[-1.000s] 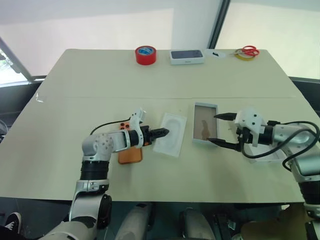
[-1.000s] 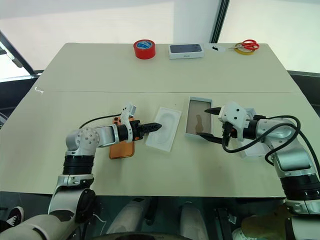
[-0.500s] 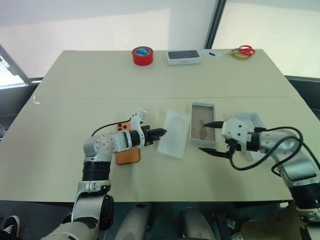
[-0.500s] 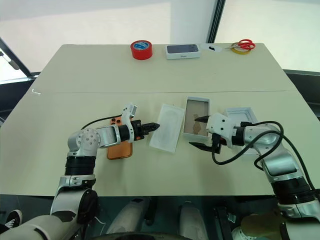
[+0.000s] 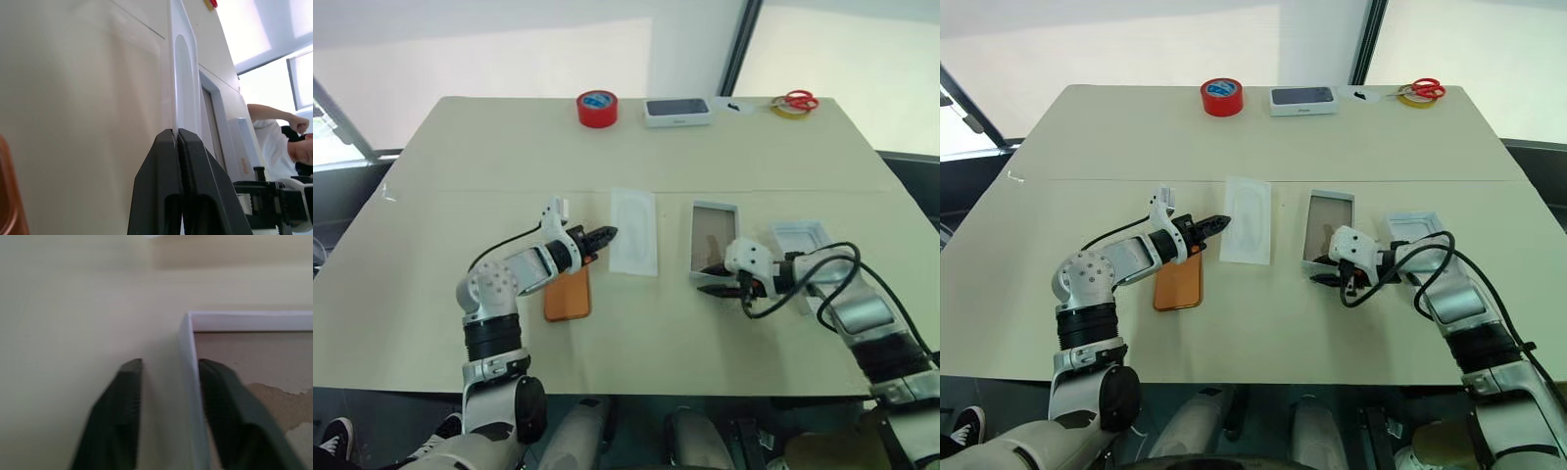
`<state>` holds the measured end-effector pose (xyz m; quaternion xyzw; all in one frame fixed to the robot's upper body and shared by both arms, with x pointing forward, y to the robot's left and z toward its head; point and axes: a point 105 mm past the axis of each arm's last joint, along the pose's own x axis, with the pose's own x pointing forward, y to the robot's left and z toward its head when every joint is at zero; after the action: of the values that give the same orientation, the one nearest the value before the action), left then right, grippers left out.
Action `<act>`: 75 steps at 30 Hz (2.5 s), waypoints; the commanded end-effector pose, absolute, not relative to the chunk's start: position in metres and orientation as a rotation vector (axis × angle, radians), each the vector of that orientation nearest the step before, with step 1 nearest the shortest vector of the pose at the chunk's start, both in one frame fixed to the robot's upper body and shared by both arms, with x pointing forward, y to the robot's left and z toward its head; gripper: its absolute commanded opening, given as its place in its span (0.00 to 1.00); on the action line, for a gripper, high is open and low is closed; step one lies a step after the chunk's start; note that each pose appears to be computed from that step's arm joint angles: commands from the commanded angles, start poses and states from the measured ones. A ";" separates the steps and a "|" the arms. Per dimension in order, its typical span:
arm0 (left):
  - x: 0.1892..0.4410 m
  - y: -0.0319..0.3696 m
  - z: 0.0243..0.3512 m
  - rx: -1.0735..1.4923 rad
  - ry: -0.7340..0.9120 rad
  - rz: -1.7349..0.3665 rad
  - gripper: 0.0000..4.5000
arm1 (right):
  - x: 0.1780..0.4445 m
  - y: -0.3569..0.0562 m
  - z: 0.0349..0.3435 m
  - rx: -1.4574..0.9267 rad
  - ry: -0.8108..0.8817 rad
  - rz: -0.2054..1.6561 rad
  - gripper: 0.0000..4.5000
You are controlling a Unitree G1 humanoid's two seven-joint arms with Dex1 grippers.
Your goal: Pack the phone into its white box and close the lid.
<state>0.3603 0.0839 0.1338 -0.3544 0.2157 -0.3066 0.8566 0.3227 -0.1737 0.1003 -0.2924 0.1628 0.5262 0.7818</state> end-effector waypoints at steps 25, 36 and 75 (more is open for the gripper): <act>0.355 0.062 0.161 -0.822 0.324 -0.751 0.00 | 0.306 -0.147 0.136 -0.586 0.199 1.173 0.88; 0.354 0.038 0.149 -0.732 0.388 -0.854 0.00 | 0.303 -0.200 0.149 -0.561 0.206 0.950 0.99; 0.327 0.125 0.189 -0.051 -0.087 -0.858 0.41 | 0.377 -0.117 0.151 -0.630 0.044 0.838 0.24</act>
<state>0.3311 0.1199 0.1692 -0.0438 0.0061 -0.4067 0.9125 0.3720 -0.1222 0.1396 -0.2820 0.0456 0.4062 0.8680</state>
